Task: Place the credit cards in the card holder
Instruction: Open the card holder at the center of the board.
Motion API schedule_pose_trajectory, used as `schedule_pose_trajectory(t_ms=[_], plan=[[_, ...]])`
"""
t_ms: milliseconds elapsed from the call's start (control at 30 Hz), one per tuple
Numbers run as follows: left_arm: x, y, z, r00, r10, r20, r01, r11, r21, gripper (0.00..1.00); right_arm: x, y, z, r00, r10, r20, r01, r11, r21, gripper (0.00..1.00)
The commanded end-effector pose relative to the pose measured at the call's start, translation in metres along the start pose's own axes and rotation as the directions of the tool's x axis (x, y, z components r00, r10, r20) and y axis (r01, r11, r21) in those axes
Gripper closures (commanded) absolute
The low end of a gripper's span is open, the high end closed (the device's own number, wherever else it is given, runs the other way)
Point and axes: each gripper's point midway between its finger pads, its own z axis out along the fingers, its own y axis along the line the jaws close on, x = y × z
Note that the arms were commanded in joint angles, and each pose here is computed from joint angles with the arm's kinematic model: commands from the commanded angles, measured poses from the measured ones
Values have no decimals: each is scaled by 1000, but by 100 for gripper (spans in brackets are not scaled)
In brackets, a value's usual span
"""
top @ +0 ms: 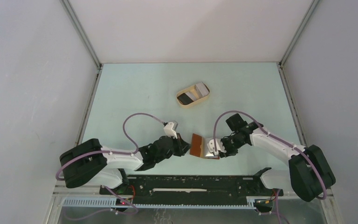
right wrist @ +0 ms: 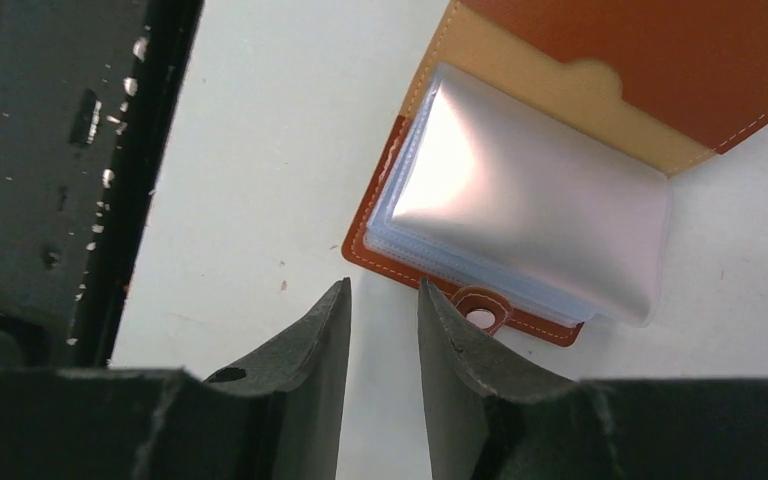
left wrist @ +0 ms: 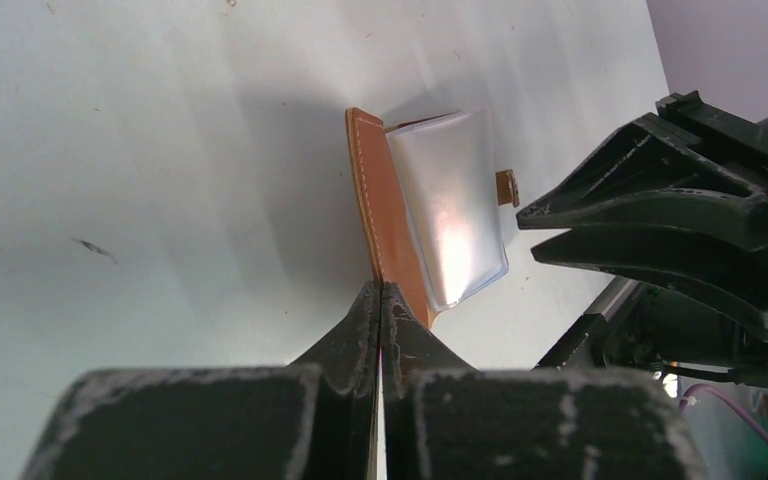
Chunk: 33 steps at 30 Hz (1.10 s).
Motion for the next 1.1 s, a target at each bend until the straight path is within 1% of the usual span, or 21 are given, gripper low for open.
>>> schedule_pose_trajectory(t_ms=[0, 533, 867, 1067], plan=[[-3, -6, -4, 1000, -1, 31, 0, 999, 39, 100, 8, -16, 2, 996, -36, -76, 39, 999, 38, 60], [2, -9, -4, 1000, -6, 22, 4, 998, 66, 100, 13, -17, 18, 989, -52, -138, 54, 999, 6, 58], [4, -14, -3, 1000, -10, 16, 9, 996, 93, 100, 0, -18, 22, 994, -35, -101, 36, 999, 0, 55], [7, -15, -2, 1000, -8, 5, 7, 995, 96, 100, -10, -26, 21, 997, -11, -76, 14, 1000, 28, 53]])
